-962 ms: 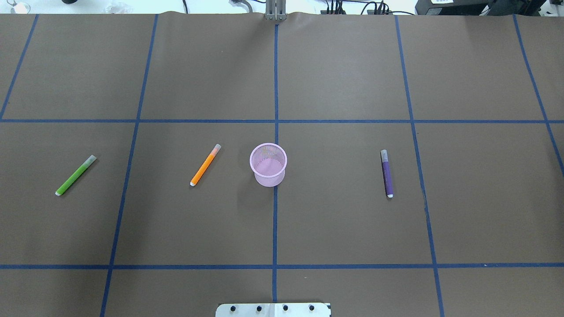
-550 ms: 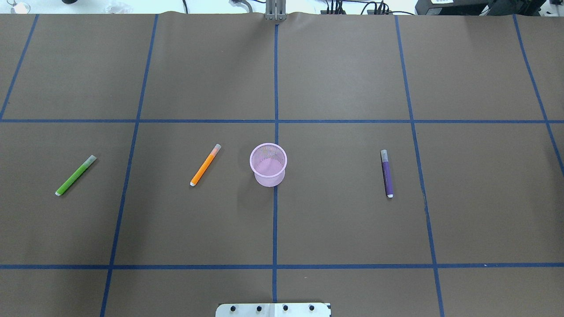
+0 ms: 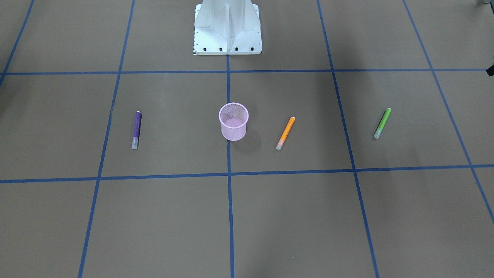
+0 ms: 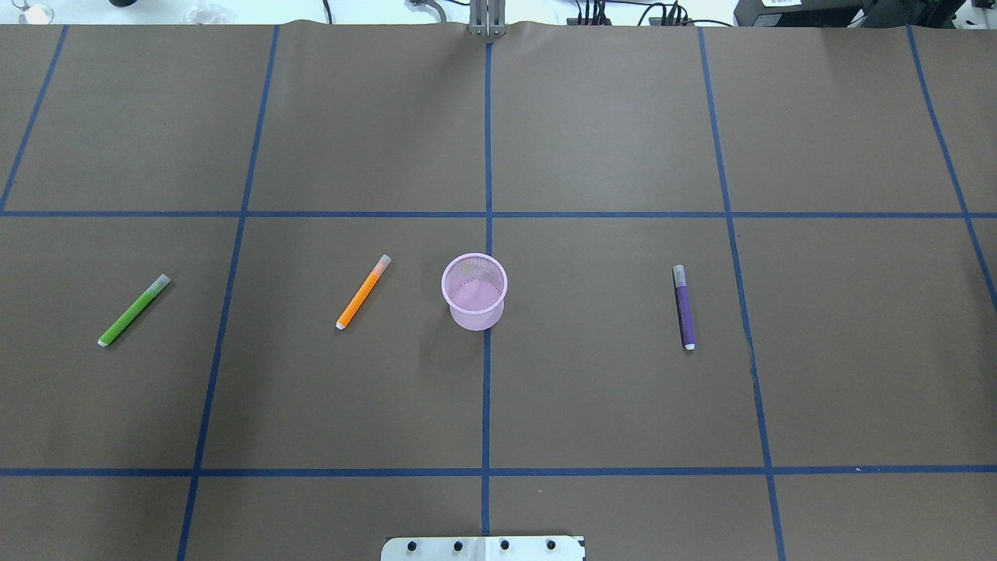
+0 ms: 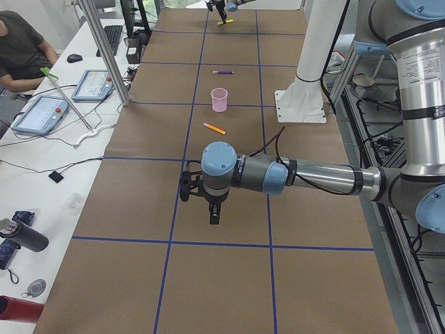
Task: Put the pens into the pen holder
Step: 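Lift the yellow highlighter upright with the right gripper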
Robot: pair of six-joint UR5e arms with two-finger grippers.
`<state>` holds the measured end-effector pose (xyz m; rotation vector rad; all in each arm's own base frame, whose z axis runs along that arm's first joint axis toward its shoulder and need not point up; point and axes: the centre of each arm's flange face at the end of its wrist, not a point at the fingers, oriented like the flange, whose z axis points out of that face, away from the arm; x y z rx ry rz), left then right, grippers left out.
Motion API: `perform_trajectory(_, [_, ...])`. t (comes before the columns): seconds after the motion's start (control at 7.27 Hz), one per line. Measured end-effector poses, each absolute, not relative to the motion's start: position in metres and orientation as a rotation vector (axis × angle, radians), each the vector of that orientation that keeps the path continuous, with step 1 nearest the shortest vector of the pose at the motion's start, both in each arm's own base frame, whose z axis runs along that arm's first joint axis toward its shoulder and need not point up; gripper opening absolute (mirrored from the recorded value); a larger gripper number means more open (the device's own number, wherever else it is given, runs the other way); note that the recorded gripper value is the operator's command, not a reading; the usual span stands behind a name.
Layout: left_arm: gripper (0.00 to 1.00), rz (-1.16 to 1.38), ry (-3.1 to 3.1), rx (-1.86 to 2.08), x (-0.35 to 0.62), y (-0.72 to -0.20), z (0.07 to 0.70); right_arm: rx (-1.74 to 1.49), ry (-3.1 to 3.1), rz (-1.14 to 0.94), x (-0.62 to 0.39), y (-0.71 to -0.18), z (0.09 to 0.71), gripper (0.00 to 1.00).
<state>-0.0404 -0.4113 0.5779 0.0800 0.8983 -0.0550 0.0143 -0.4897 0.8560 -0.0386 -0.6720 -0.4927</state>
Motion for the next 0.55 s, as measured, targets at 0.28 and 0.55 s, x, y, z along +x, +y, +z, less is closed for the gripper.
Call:
perform_trajectory(0.28, [1.00, -0.055, 0.899, 0.081, -0.040, -0.411, 0.577, -0.026, -0.703, -0.482, 0.010, -0.510, 0.822, 0.00])
perform_trajectory(0.55, [1.00, -0.049, 0.925, 0.080, -0.038, -0.411, 0.574, -0.008, -0.765, -0.383, 0.002, -0.535, 0.749, 0.00])
